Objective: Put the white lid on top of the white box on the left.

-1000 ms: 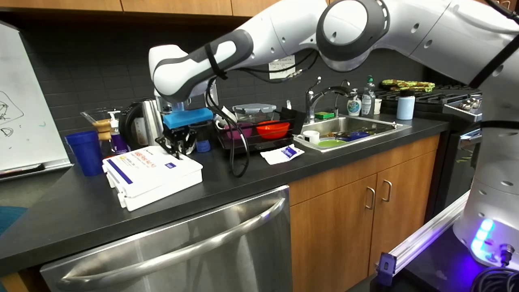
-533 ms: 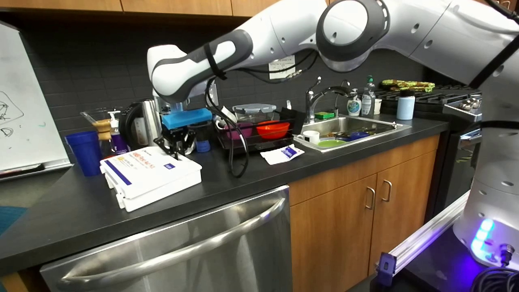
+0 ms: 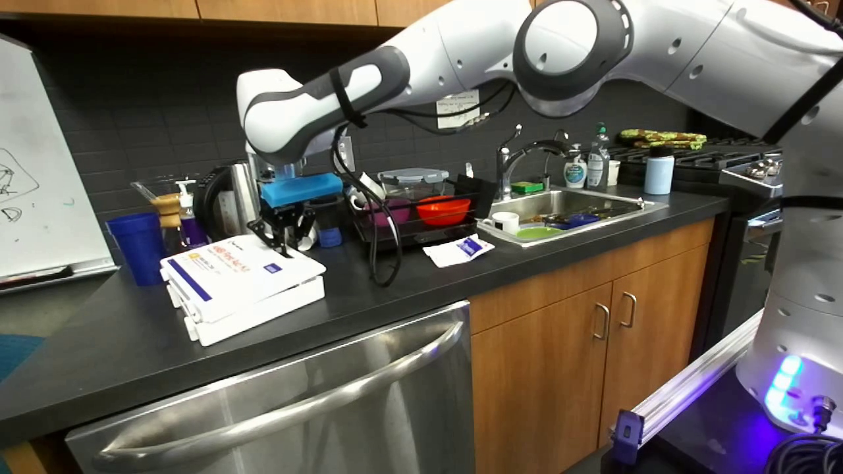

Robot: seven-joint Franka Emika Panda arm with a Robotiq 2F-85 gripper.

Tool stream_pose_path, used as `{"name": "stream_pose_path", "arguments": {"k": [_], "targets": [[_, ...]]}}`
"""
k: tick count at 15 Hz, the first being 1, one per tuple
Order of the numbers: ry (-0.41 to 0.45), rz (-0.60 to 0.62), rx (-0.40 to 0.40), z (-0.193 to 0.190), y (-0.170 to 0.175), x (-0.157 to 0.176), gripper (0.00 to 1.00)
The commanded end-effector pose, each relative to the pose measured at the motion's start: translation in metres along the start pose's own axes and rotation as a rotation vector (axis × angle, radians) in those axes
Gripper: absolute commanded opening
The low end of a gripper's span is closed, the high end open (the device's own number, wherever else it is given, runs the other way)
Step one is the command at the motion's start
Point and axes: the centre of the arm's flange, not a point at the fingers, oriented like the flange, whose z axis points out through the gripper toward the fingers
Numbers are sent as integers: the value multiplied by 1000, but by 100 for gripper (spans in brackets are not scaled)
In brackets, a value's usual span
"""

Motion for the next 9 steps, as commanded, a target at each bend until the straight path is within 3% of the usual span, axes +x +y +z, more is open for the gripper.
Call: {"name": "stream_pose_path", "arguments": {"k": [1, 2, 3, 6, 9], "targets": [[10, 10, -22, 0, 10, 18, 40], [10, 12, -25, 1, 12, 19, 35], [12, 15, -26, 2, 14, 20, 10], [15, 22, -26, 3, 16, 21, 3], [10, 19, -25, 5, 15, 19, 5]]}}
